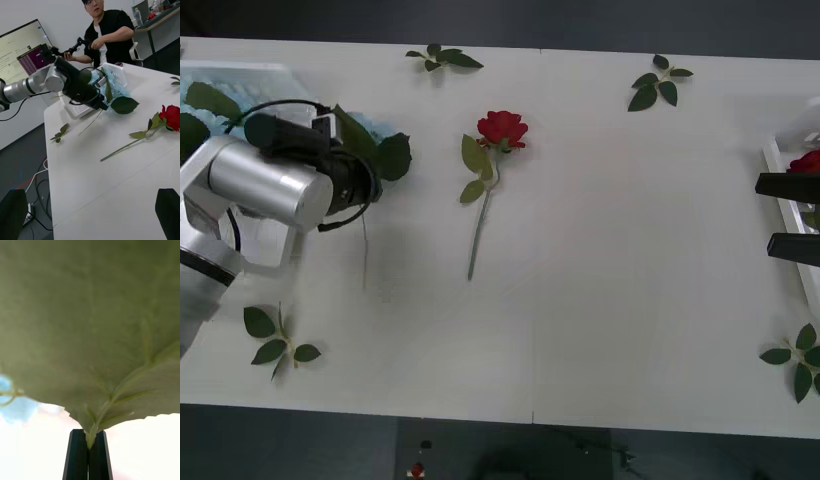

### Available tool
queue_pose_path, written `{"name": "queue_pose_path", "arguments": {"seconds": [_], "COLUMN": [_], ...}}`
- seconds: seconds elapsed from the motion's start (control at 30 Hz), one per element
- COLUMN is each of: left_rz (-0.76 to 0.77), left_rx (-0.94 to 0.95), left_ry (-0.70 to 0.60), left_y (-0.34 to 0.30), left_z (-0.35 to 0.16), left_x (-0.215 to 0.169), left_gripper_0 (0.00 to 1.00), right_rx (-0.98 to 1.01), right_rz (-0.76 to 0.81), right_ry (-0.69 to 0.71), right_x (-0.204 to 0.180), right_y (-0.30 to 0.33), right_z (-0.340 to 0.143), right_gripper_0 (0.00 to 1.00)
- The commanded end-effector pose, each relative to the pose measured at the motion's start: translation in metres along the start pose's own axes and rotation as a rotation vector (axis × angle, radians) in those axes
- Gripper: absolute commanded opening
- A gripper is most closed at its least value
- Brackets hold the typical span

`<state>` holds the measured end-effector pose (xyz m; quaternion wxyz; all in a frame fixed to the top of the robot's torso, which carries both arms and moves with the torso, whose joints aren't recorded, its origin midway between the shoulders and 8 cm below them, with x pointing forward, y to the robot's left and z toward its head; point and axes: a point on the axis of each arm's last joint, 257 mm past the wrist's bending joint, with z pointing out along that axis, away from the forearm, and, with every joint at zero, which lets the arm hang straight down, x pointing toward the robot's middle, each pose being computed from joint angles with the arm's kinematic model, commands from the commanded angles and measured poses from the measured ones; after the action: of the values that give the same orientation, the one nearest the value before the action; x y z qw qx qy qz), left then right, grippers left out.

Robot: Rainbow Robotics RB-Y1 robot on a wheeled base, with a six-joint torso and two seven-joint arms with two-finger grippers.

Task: Put the red flowers into the right box and the blue flowers into the left box

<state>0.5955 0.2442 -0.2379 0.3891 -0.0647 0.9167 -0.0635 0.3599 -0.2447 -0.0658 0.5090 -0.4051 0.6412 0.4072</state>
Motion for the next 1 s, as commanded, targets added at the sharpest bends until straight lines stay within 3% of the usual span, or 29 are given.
{"name": "queue_pose_path", "arguments": {"seconds": [0.03, 0.33, 0.63, 1.0], "left_rz": [0.059, 0.162, 0.334, 0.294], "left_rx": [0.041, 0.002, -0.193, -0.334], "left_ry": [-0.070, -0.099, -0.187, -0.269], "left_y": [-0.019, 0.007, 0.122, 0.250], "left_z": [-0.053, -0.144, -0.223, -0.251], "left_x": [-0.065, -0.125, -0.176, -0.180], "left_gripper_0": [0.00, 0.00, 0.00, 0.00], "right_rx": [-0.016, -0.016, -0.016, -0.016], "right_rz": [-0.038, -0.038, -0.038, -0.038], "right_ry": [-0.001, -0.001, -0.001, -0.001], "right_x": [-0.007, -0.007, -0.007, -0.007], "right_y": [0.006, 0.006, 0.006, 0.006], "right_z": [0.001, 0.001, 0.001, 0.001], "right_gripper_0": [1.00, 1.00, 1.00, 1.00]}}
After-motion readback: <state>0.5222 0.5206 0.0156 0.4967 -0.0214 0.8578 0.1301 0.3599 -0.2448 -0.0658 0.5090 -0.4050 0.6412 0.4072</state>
